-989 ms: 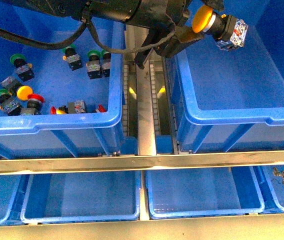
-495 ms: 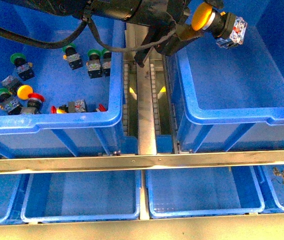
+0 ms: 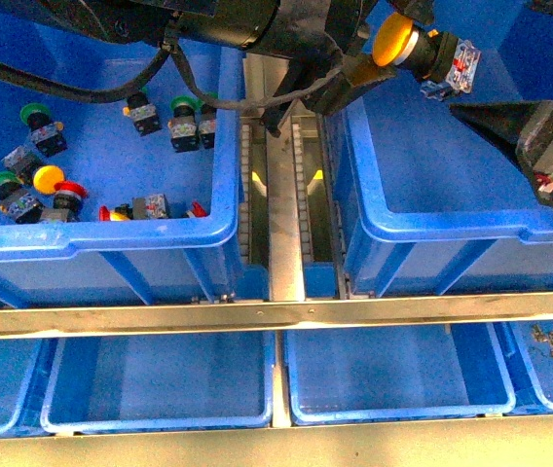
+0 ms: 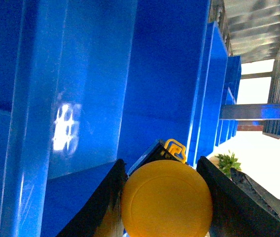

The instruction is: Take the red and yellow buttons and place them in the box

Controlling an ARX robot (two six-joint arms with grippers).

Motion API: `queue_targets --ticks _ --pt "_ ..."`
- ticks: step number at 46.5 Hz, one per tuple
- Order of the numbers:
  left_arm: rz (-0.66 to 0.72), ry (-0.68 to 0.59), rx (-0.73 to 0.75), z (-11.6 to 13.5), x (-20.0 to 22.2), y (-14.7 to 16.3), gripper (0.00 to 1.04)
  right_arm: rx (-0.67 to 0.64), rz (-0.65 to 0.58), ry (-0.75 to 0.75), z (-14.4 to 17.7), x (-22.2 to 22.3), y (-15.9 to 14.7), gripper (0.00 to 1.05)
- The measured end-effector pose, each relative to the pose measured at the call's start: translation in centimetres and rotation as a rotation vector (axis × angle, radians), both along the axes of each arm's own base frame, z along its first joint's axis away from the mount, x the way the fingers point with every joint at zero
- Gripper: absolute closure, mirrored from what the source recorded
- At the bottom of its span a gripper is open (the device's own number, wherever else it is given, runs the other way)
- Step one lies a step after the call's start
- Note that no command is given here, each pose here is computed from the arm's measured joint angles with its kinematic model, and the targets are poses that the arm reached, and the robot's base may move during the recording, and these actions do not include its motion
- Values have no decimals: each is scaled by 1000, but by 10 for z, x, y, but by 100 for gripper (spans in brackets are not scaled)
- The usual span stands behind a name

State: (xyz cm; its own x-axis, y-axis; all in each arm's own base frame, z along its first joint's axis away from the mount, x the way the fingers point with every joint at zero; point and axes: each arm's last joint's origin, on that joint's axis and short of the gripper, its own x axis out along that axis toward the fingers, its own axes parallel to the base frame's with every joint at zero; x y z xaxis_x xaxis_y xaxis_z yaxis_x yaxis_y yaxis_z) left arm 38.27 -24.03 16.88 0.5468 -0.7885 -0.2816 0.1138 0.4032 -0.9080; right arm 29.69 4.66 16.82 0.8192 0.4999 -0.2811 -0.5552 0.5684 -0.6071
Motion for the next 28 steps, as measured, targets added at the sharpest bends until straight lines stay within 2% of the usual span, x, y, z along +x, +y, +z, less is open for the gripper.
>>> queue_targets --ticks 28 --pt "5 -4 2 -4 -4 -2 70 -69 119 -36 -11 23 30 7"
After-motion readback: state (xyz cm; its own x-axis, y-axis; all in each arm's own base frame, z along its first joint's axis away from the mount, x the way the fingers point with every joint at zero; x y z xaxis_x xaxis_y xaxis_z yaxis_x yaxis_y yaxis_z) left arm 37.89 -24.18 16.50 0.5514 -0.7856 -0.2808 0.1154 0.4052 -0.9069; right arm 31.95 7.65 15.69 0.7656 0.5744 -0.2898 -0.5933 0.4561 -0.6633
